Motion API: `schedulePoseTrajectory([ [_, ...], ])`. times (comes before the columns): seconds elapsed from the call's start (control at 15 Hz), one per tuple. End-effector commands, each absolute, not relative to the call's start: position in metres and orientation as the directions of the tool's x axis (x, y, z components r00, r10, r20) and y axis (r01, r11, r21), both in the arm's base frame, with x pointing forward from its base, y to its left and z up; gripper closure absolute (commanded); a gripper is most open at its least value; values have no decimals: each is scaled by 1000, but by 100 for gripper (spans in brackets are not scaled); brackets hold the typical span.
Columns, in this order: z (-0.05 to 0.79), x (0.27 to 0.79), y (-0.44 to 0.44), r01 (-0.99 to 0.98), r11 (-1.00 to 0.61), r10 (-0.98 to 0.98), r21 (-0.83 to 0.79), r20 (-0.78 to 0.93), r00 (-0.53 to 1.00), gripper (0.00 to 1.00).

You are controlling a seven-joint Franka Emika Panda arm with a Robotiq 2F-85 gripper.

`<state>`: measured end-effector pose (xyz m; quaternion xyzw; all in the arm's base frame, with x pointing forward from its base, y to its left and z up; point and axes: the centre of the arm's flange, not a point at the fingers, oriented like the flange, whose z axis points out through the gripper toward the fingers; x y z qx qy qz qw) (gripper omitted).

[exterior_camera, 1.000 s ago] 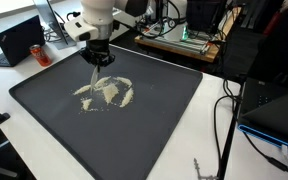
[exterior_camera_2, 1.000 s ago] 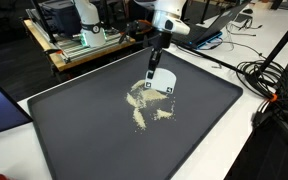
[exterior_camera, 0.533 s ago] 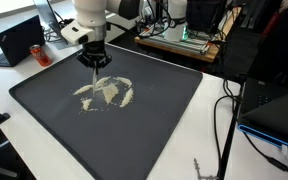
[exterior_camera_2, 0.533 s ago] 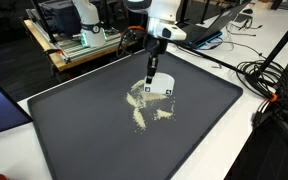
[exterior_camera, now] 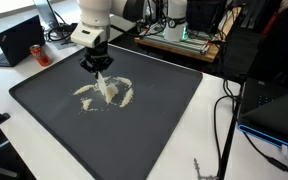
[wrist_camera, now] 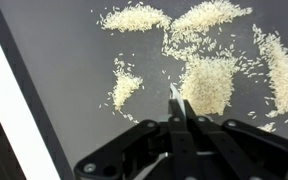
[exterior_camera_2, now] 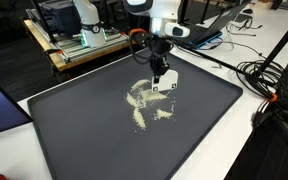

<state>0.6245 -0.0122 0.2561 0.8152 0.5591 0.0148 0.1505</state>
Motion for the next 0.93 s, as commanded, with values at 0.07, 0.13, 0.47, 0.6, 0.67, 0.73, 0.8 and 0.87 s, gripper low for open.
schedulePoseTrajectory([
  [0.07, 248, 619, -17, 975, -138, 969, 176, -179, 169, 99],
  [0.13, 246, 619, -17, 981, -106, 974, 163, -182, 136, 99],
  [0.47, 234, 620, -25, 993, -15, 977, 113, -212, 39, 99],
  [0.6, 229, 621, -27, 995, 6, 976, 100, -218, 16, 99],
  [0.67, 227, 622, -28, 995, 17, 975, 93, -222, 5, 99],
  [0.73, 225, 624, -29, 996, 25, 975, 89, -221, -5, 99],
  [0.8, 223, 625, -30, 996, 30, 975, 85, -221, -11, 99],
  [0.87, 221, 627, -31, 996, 37, 975, 79, -221, -19, 99],
])
